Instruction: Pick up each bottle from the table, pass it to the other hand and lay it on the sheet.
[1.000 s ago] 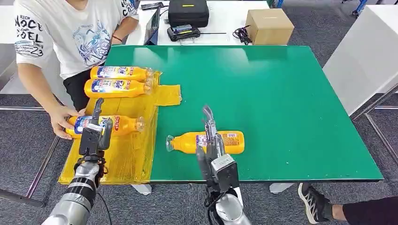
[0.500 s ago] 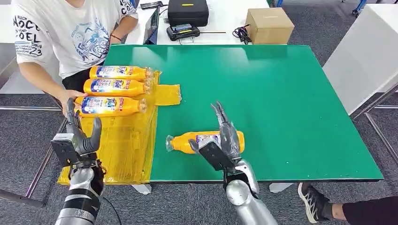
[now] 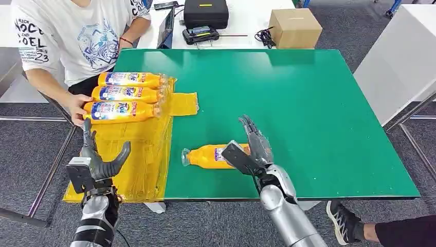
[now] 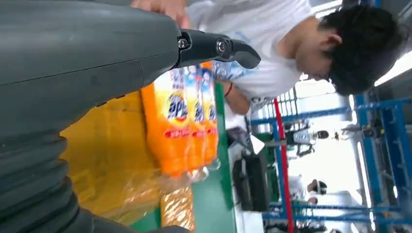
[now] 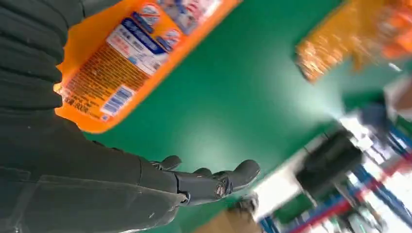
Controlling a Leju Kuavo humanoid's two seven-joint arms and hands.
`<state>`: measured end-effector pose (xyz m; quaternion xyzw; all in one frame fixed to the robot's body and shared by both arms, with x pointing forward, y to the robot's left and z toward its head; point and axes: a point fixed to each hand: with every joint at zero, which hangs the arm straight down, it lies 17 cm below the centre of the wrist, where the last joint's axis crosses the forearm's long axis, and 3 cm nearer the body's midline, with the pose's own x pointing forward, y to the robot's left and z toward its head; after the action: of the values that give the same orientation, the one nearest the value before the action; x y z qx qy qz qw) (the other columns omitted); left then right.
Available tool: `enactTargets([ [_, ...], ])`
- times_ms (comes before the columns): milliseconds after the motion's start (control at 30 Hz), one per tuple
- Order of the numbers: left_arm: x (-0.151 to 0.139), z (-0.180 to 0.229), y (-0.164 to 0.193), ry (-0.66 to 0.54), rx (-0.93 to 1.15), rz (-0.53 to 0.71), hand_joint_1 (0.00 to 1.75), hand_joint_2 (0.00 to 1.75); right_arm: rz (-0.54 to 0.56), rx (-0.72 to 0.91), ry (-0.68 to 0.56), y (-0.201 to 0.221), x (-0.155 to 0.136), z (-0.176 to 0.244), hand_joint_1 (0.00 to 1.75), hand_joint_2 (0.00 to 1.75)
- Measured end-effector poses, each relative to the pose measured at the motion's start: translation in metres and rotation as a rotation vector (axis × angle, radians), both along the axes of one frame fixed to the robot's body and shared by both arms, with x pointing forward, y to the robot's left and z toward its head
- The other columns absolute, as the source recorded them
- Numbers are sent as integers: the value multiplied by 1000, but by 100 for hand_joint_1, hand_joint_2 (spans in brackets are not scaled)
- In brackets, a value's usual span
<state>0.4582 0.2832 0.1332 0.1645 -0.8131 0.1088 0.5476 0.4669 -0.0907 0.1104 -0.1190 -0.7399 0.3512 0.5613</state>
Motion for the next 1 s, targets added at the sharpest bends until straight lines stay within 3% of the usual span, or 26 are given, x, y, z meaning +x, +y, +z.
enactTargets([
  [433,6,-14,-31,42,2,-78,0,175,203,-162,186,39,5,-54,0,175],
  [1000,9,-18,-42,57,3,-102,0,175,229,-218,215,45,7,-66,0,175],
])
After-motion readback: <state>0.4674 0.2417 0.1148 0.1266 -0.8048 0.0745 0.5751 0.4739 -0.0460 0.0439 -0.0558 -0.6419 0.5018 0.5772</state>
